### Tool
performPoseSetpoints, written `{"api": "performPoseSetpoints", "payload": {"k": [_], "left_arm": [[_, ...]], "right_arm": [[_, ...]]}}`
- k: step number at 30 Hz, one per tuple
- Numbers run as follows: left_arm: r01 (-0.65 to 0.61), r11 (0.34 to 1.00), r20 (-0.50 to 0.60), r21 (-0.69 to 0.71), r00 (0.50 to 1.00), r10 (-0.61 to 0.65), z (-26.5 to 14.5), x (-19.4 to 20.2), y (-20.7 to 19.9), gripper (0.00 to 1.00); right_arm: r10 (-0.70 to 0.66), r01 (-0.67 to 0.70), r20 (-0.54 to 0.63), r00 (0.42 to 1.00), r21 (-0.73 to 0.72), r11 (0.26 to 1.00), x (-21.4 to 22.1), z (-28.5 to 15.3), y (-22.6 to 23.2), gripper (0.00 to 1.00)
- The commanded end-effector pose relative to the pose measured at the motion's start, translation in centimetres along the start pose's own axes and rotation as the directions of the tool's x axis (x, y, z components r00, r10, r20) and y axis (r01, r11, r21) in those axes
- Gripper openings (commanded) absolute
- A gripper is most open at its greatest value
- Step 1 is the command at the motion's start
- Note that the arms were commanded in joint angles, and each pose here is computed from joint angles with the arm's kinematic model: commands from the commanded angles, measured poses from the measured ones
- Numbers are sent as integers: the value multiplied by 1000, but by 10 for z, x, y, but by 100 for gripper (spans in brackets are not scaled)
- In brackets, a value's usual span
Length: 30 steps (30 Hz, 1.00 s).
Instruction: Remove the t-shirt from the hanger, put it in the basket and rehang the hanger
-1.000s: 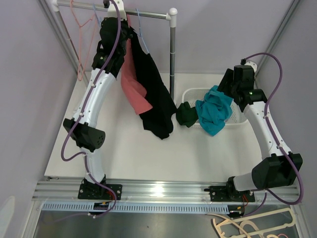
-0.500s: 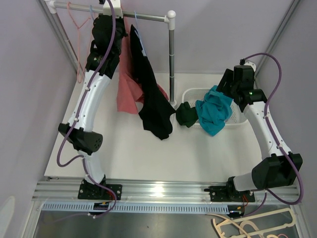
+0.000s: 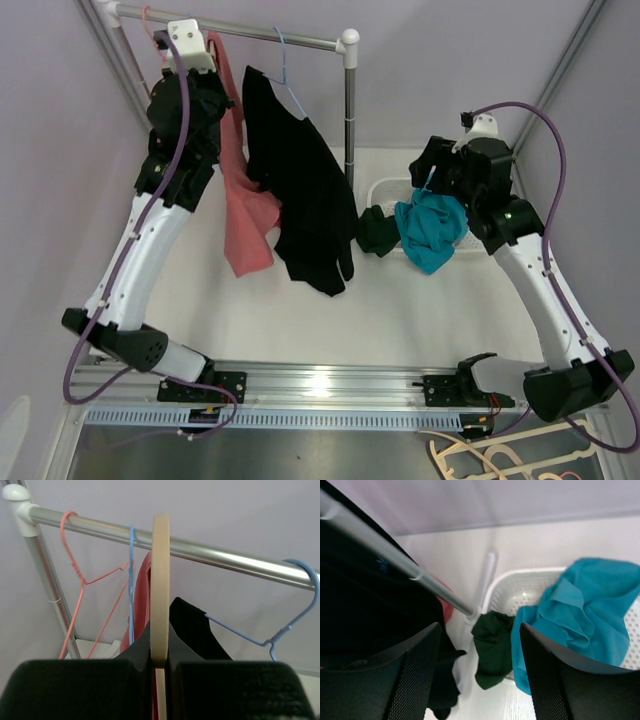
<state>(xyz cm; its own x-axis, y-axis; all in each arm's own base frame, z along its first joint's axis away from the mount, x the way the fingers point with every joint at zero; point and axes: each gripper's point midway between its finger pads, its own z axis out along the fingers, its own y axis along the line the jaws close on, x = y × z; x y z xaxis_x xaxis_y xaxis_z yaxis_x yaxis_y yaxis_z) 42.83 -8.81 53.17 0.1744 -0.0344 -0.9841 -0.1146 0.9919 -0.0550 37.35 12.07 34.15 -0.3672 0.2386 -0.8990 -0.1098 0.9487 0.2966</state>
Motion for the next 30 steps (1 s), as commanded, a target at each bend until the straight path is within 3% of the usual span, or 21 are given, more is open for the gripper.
{"api": "performPoseSetpoints", "payload": {"k": [1, 6, 10, 11, 13, 14, 15, 18, 23, 26, 30], "left_arm": [[121, 993, 130, -9, 984, -119, -20, -37, 7, 1], [127, 992, 99, -15, 987, -125, -40, -26, 2, 1], [159, 963, 48, -216, 987, -152, -65, -10, 8, 1], [183, 943, 82, -279, 983, -166, -70, -18, 15, 1], [62, 908, 48, -415, 998, -47, -88, -9, 22, 1], [165, 885, 137, -435, 984, -116, -91, -12, 21, 1], [52, 881, 97, -469, 995, -7, -99, -15, 29, 1], [54, 847, 95, -528, 995, -4, -116, -11, 37, 1], [-38, 803, -47, -595, 999, 13, -122, 15, 37, 1], [-49, 809, -71, -585, 997, 10, -123, 28, 31, 1], [-19, 816, -51, -577, 999, -13, -125, 25, 29, 1]], "right_arm": [[-47, 61, 110, 993, -125, 990, -24, -20, 27, 69], [-89, 131, 129, 988, -366, 921, -12, -48, 79, 65], [-172, 232, 161, 972, -539, 810, 22, -76, 129, 66], [-173, 246, 181, 968, -569, 784, 26, -88, 138, 66], [-168, 261, 204, 964, -640, 722, 39, -104, 159, 66], [-167, 245, 179, 970, -677, 694, 55, -109, 162, 66], [-152, 241, 188, 970, -715, 656, 61, -117, 173, 66], [-126, 223, 184, 975, -790, 571, 89, -135, 194, 66], [-100, 228, 206, 973, -825, 518, 117, -150, 217, 66], [-105, 236, 212, 972, -846, 478, 129, -152, 232, 66], [-93, 267, 254, 963, -830, 490, 129, -147, 244, 65]]}}
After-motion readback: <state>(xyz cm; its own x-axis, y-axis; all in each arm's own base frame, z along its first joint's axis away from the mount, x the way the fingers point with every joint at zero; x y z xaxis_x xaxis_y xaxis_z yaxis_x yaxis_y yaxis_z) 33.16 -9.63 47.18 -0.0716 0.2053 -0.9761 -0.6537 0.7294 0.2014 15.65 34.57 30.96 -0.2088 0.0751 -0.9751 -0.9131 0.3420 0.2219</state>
